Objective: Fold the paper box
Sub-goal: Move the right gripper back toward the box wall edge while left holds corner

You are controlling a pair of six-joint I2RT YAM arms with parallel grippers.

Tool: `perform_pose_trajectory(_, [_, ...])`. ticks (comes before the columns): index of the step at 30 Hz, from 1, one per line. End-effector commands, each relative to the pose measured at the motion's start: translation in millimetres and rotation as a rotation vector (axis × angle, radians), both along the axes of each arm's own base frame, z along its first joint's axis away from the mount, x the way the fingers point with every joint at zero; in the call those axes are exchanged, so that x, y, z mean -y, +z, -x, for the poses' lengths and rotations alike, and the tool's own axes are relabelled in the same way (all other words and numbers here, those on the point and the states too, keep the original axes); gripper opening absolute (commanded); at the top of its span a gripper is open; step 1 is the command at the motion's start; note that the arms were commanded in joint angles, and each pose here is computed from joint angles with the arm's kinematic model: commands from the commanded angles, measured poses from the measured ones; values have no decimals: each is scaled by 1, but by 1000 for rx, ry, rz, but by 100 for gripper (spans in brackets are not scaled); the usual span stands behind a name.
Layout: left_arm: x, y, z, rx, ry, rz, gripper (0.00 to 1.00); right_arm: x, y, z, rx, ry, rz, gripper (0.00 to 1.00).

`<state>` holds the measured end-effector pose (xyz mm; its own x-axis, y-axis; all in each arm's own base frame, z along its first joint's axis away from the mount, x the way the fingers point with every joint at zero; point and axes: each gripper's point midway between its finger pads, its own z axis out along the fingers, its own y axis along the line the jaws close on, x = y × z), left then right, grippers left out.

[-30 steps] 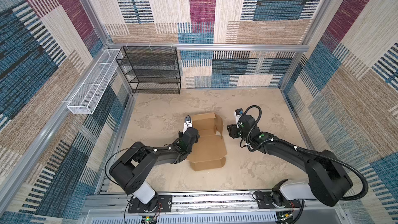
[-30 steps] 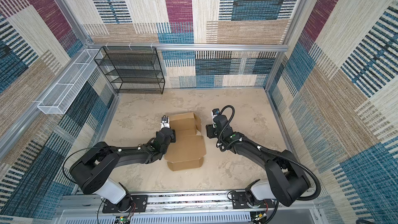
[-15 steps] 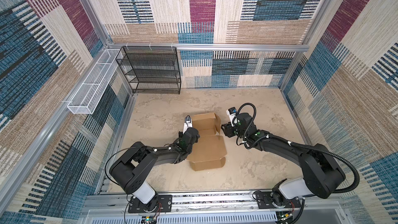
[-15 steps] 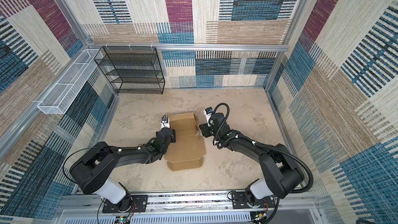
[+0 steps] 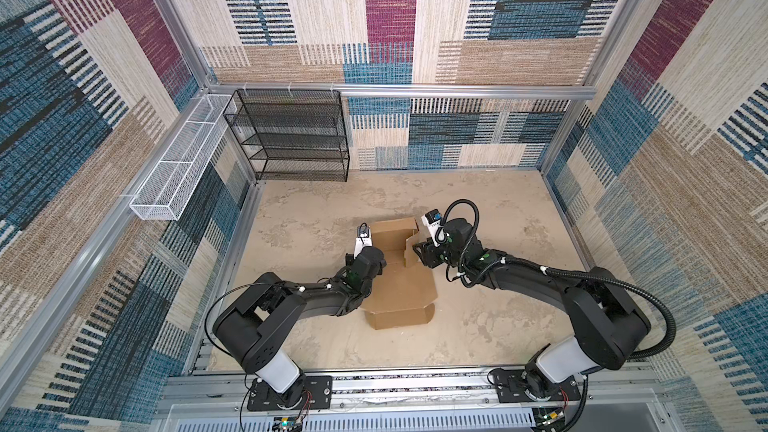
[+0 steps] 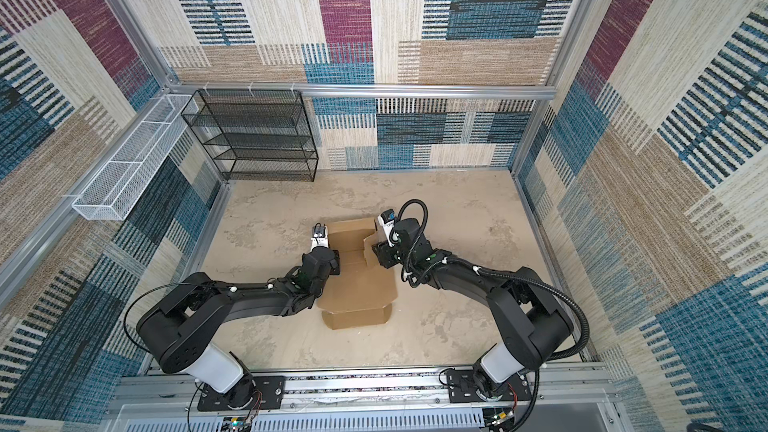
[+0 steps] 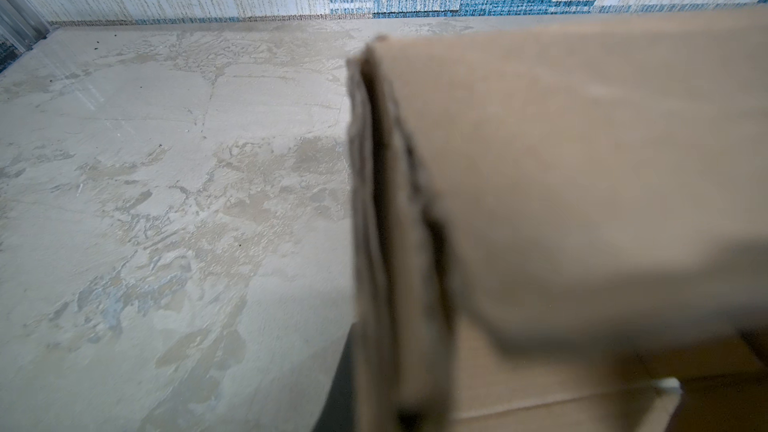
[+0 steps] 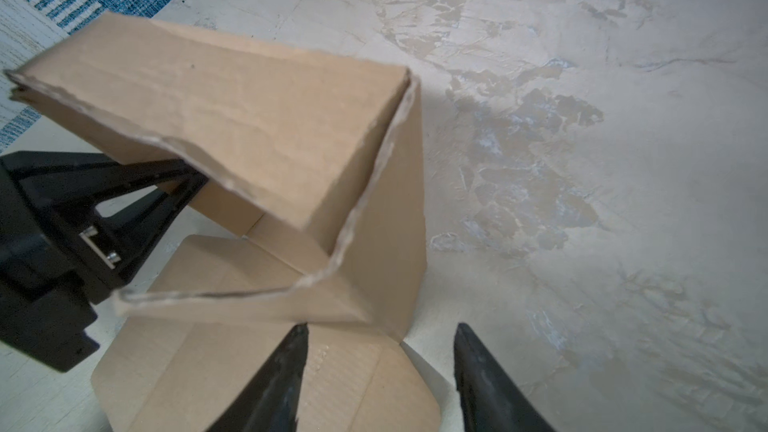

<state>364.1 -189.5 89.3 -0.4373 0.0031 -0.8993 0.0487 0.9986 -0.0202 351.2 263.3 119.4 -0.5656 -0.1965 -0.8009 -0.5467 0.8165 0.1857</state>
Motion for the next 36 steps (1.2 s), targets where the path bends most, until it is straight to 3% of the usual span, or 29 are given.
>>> perform_pose_trajectory(1, [1,-14,7,-53,-34,-40,0,-3,13,-12,82,-20,-23,57])
perform_pose_trajectory(14, [5,-15,7,-54,-57,-40,0,-11,8,-29,143,-27,-36,52])
perform_pose_trajectory(29, [8,-15,8,-60,-59,-28,0,-30,-9,-37,117,-65,3,39])
perform_pose_trajectory(36, [10,-17,9,-65,-61,-23,0,-34,-13,-35,108,-92,1,38])
